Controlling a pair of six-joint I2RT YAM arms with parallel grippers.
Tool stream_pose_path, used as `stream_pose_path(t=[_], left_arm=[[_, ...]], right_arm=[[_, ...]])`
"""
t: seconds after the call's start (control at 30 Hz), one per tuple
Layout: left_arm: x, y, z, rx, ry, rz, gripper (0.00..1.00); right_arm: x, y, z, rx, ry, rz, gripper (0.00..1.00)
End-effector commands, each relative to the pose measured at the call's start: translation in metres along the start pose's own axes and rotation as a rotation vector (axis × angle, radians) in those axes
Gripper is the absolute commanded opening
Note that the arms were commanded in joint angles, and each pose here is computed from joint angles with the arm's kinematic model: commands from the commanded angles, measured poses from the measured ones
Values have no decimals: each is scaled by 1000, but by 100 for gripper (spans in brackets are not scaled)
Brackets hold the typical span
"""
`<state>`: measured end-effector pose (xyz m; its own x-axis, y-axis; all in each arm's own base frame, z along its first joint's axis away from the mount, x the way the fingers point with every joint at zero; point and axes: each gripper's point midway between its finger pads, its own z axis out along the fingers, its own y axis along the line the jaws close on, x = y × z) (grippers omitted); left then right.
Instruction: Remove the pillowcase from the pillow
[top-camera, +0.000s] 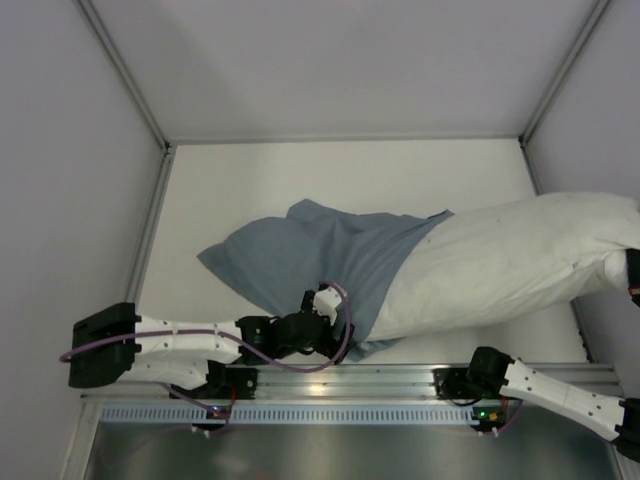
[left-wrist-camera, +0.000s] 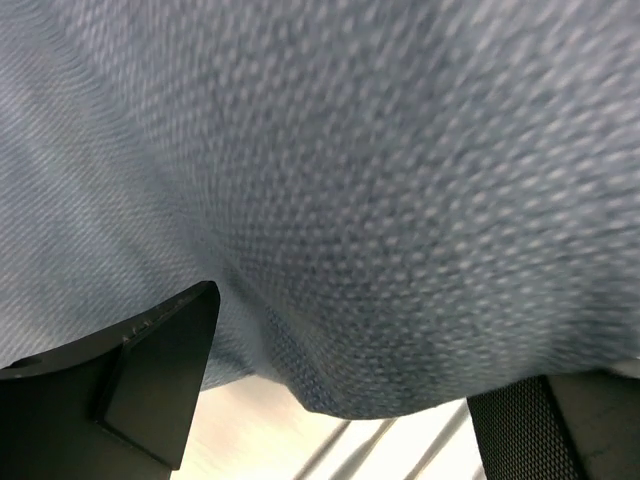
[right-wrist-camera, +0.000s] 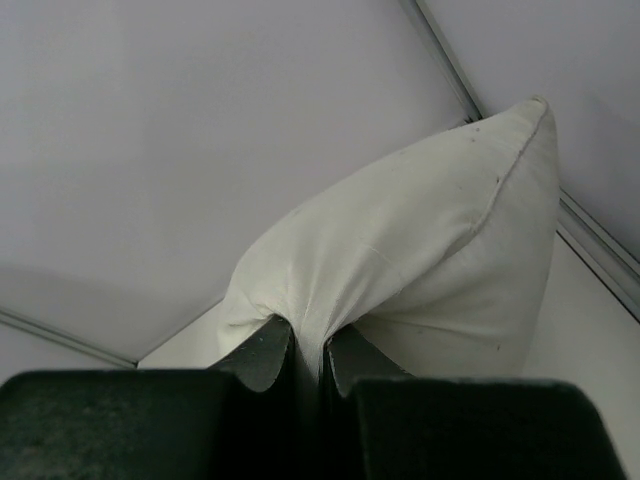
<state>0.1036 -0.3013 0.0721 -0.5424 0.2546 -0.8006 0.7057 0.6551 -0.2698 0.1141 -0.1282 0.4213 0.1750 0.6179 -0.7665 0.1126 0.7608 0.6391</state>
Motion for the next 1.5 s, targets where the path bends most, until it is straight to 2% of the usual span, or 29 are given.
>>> stream_pose_path(t=[0.0, 0.1, 0.17, 0.2, 0.23, 0.27, 0.4, 0.47, 0.5, 0.53, 0.6, 0.73, 0.97, 1.23, 1.47], left_arm=[[-31, 15, 11, -135, -122, 21, 97], [-26, 20, 20, -181, -95, 24, 90], [-21, 35, 22, -283, -71, -6, 64], [-19, 41, 22, -327, -66, -13, 47], [-17, 47, 22, -376, -67, -62, 0], [-14, 60, 16, -447, -58, -52, 0], [-36, 67, 3, -516, -119, -71, 0], [-50, 81, -9, -591, -175, -134, 0], [-50, 94, -16, -639, -156, -149, 0], [-61, 111, -21, -678, -175, -231, 0], [-61, 121, -20, -646, -139, -303, 0], [-85, 156, -34, -657, -200, -427, 0], [-123, 193, -66, -766, -279, -501, 0], [-118, 266, -109, -888, -272, -698, 0], [-125, 291, -117, -886, -285, -770, 0]], right_arm=[[-11, 6, 1, -6, -11, 53, 0], [-11, 6, 0, -6, -11, 54, 0], [-11, 6, 1, -3, -12, 52, 0], [-11, 5, 1, -3, -12, 55, 0], [-11, 5, 1, -3, -13, 56, 0], [-11, 5, 0, -3, -13, 56, 0], [-13, 3, 0, -4, -14, 63, 0], [-15, 1, -1, -5, -18, 75, 0], [-15, 1, -1, -6, -18, 77, 0], [-16, 0, -2, -7, -19, 81, 0], [-19, -1, -2, -11, -20, 88, 0], [-21, -4, -4, -17, -22, 101, 0], [-24, -9, -5, -10, -28, 107, 0], [-32, -17, -7, 4, -44, 126, 0], [-33, -16, -7, 6, -44, 125, 0]])
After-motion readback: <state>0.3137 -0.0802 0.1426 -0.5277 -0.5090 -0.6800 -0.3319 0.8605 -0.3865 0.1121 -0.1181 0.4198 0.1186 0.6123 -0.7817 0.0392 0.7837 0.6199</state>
